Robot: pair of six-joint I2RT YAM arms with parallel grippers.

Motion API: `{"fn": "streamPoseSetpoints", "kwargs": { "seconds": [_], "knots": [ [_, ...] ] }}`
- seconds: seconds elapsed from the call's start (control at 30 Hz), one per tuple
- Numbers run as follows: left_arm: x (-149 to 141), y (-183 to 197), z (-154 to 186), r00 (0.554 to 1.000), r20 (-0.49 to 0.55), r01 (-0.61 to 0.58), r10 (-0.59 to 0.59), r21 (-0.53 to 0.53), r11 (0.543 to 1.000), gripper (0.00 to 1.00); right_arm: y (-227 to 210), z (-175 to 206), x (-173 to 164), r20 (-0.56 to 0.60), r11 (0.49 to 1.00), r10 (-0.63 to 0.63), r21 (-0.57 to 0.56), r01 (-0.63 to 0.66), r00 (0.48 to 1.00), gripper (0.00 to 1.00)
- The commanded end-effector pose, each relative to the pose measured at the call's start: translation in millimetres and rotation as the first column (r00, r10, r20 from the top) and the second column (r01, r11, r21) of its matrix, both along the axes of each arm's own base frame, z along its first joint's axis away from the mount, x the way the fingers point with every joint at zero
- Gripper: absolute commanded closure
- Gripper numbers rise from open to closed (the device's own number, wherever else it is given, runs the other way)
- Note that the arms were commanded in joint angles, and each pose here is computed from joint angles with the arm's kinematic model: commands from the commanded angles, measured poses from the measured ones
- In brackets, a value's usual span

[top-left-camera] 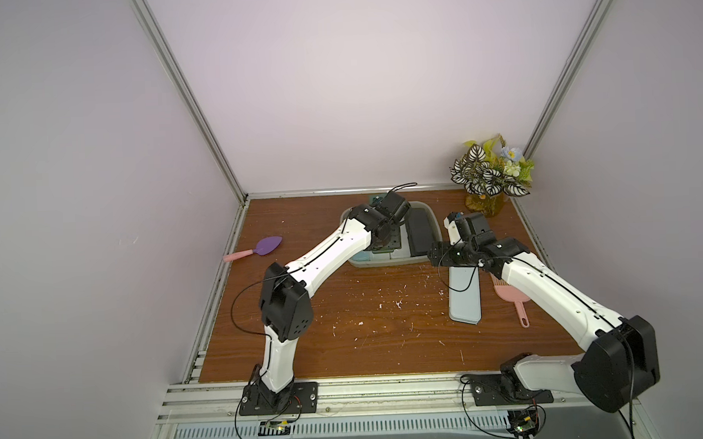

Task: Put the pencil case into the storage box
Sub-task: Place the pencil case at the storage box.

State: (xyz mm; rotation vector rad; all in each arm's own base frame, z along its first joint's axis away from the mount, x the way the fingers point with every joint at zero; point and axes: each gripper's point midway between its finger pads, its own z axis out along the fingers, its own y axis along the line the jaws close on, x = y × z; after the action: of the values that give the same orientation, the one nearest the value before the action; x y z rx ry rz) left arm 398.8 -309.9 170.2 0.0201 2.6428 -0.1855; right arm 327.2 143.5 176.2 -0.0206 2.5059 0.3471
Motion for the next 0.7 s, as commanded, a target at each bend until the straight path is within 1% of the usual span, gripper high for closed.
{"fn": "streamPoseSetpoints", "kwargs": {
  "seconds": [0.0,0.13,0.3,0.5,0.67],
  "knots": [
    [25,6,-14,1.000,-0.019,0.012,-0.012,0.031,0.999,0.44,-4,26,3,0.059,1.000,-0.004,0.005,0.004,0.998,0.12],
    [49,7,-42,0.999,-0.050,-0.010,0.012,0.036,0.999,0.44,-8,24,3,0.054,1.000,-0.007,-0.006,0.007,0.999,0.12],
    [61,6,-68,0.996,-0.083,-0.014,0.017,0.042,0.999,0.44,-10,18,4,0.043,1.000,-0.010,-0.010,0.011,0.999,0.12],
    [55,-1,-81,0.991,-0.133,0.003,-0.001,0.014,1.000,0.44,-9,13,5,0.031,1.000,-0.012,-0.006,0.012,0.999,0.12],
    [47,-3,-85,0.989,-0.148,0.008,-0.005,0.021,1.000,0.44,-8,9,7,0.024,1.000,-0.015,-0.004,0.015,1.000,0.12]
  ]
}}
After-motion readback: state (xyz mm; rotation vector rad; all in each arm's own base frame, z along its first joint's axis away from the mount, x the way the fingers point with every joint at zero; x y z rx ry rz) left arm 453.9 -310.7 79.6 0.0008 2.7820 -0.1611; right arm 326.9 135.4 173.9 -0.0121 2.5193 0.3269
